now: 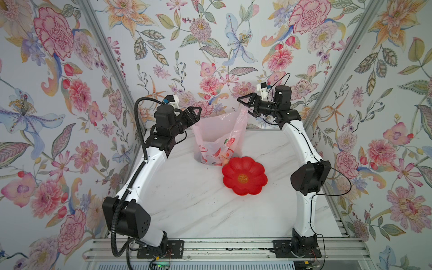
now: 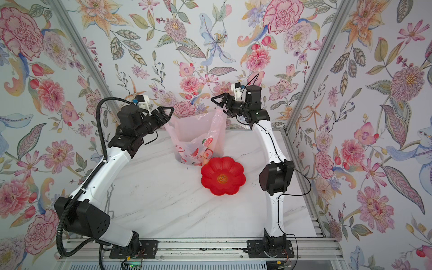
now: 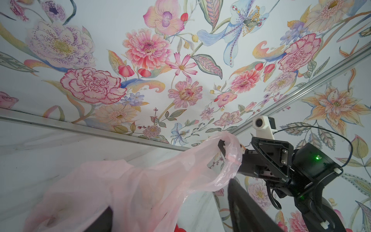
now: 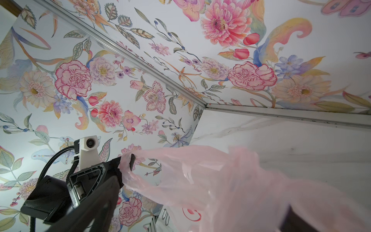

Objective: Place the fruits into the plastic bag
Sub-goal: Place the plastic bag at the top-center of the table.

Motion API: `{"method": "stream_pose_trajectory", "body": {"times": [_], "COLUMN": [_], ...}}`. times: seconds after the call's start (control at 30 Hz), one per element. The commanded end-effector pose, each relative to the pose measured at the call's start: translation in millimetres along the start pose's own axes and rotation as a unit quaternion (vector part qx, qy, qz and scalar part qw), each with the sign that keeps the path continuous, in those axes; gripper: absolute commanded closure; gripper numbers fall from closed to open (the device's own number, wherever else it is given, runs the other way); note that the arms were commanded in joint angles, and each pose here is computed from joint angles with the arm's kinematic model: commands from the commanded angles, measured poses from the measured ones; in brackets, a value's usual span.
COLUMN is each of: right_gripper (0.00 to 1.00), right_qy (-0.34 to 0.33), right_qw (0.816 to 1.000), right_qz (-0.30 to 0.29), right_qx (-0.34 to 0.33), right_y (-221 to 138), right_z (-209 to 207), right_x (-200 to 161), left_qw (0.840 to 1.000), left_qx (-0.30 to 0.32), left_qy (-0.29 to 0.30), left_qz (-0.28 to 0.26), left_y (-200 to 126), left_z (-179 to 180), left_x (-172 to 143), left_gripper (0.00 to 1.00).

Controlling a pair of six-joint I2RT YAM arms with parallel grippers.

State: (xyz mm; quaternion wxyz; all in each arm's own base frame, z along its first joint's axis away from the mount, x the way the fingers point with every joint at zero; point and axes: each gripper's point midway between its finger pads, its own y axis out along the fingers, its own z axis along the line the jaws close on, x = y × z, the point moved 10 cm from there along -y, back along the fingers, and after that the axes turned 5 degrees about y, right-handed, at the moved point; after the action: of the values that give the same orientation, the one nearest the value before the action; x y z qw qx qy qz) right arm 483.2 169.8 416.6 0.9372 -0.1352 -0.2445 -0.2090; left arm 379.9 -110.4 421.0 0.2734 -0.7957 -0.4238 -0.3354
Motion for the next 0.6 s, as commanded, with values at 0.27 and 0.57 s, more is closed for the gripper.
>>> {"method": "stream_pose_trajectory", "body": {"times": [0.27,0.57], "right_gripper": [0.01,0.01], "right_qy": [-0.015,-0.012], "right_qw": [0.996,0.994], "right_qz": [-0.012,-0.019], "right_qx": [-0.091,-0.11], "right_y": [-47.7,-73.8], "right_z": [19.4,24.5], "right_x": [-9.5,-17.5], "left_qw": [0.998,0.996], "left_qx": [0.045,0.062], "left_qy": [0.051,0.061], "left_qz": [-0.019,-0.035], "left_y": [-49.7,-75.4], "left_z": [-3.5,-0.3], "left_x": [26.9,37.4], "left_gripper": [0.01,0.01]}}
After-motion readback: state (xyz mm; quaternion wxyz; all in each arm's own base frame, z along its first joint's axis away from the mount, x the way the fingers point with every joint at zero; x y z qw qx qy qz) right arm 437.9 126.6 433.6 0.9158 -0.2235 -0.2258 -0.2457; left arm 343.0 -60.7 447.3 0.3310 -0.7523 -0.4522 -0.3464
